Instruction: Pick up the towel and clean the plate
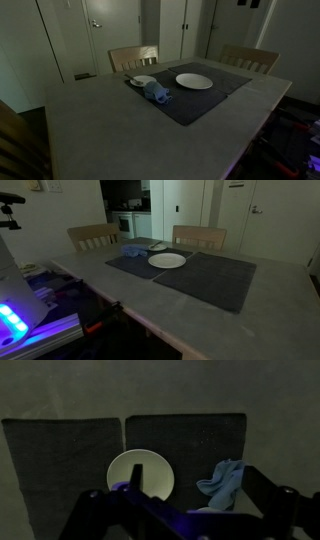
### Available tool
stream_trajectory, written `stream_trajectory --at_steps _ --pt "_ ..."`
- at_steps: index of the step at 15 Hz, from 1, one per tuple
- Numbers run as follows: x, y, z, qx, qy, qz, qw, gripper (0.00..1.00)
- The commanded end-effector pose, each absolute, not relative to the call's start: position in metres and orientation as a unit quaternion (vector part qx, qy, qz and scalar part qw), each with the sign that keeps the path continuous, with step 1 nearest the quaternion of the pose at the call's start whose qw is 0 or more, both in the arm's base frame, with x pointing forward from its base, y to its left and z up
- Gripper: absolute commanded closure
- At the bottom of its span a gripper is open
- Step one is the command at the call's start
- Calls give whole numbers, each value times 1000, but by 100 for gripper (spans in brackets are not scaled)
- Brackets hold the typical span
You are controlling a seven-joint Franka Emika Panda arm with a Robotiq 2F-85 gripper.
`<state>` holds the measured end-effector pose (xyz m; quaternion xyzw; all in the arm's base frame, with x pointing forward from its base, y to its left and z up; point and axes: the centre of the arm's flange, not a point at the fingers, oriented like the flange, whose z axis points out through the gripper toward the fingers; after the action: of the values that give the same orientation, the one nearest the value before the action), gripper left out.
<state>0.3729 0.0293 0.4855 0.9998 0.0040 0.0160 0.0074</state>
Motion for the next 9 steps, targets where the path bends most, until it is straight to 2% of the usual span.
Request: stream_trajectory --at_steps 1,9 --pt "402 45 471 999 21 25 16 0" --pt "477 78 427 995 88 48 3 0"
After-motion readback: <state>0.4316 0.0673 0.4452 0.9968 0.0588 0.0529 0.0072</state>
